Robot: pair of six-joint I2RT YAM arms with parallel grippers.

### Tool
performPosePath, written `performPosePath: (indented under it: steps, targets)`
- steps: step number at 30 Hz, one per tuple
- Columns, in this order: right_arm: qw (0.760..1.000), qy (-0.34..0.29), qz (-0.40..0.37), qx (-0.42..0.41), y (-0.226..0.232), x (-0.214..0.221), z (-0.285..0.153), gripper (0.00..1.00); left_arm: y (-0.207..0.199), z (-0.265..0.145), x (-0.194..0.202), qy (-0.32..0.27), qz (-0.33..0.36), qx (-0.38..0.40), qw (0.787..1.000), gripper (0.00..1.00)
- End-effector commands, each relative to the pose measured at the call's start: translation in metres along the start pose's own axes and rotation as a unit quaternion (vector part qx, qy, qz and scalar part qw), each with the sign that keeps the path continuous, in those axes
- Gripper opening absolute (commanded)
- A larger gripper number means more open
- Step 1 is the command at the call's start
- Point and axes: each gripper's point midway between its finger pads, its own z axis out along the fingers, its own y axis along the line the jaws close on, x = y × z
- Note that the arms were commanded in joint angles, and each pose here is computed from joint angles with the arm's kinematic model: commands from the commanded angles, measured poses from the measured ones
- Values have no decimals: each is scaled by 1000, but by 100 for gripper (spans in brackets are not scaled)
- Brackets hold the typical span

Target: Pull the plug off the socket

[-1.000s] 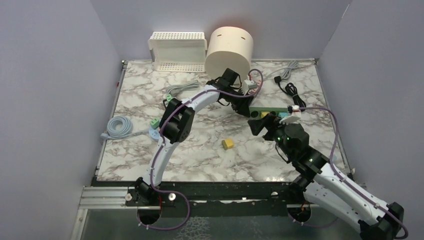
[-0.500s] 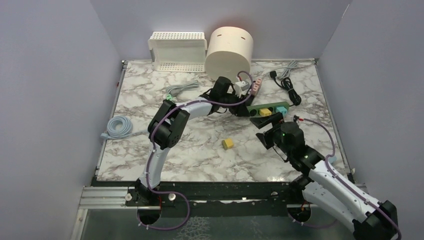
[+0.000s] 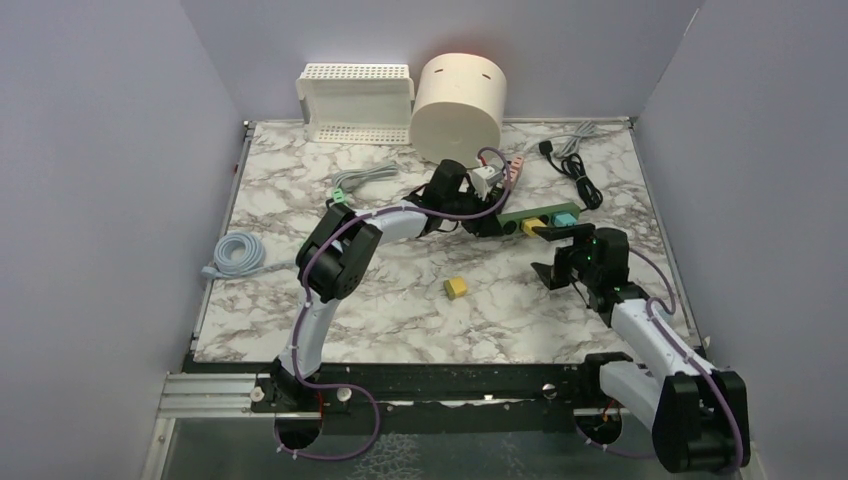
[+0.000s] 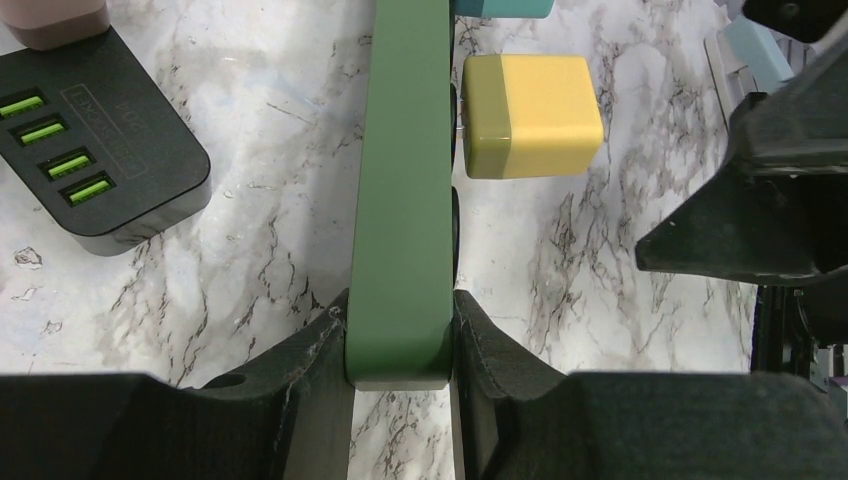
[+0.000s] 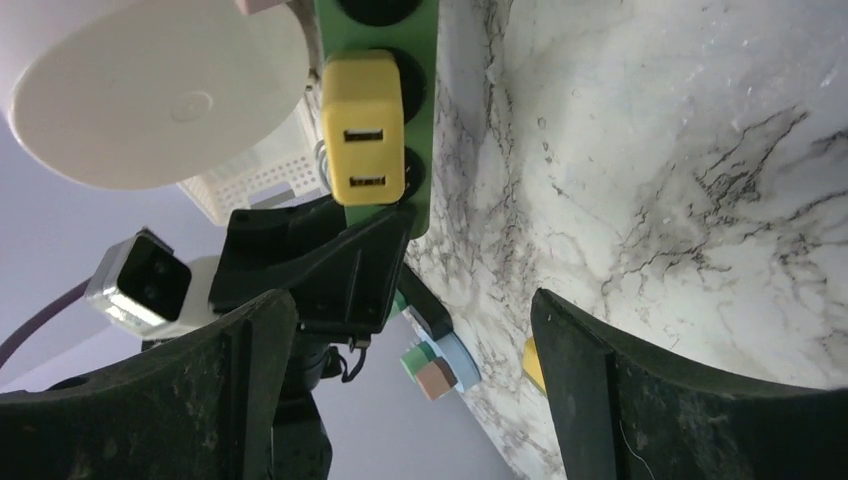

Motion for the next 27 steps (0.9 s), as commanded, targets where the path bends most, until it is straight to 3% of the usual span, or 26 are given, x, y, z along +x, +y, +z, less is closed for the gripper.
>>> performPosePath:
  steps: [1,20,22,27]
  targets:
    - [998,35,-18,-38,29,2,8,89,-12,-15,-54,-69,42,-9,997,0]
    - [999,1,-35,-14,16,-35,62,63,-16,-12,-47,-58,42,8,997,0]
    - [999,-2,-44,-17,19,-36,64,55,-15,-11,-45,-56,40,8,998,0]
    - [998,-2,-59,-14,22,-37,66,24,-15,-8,-41,-52,39,13,998,0]
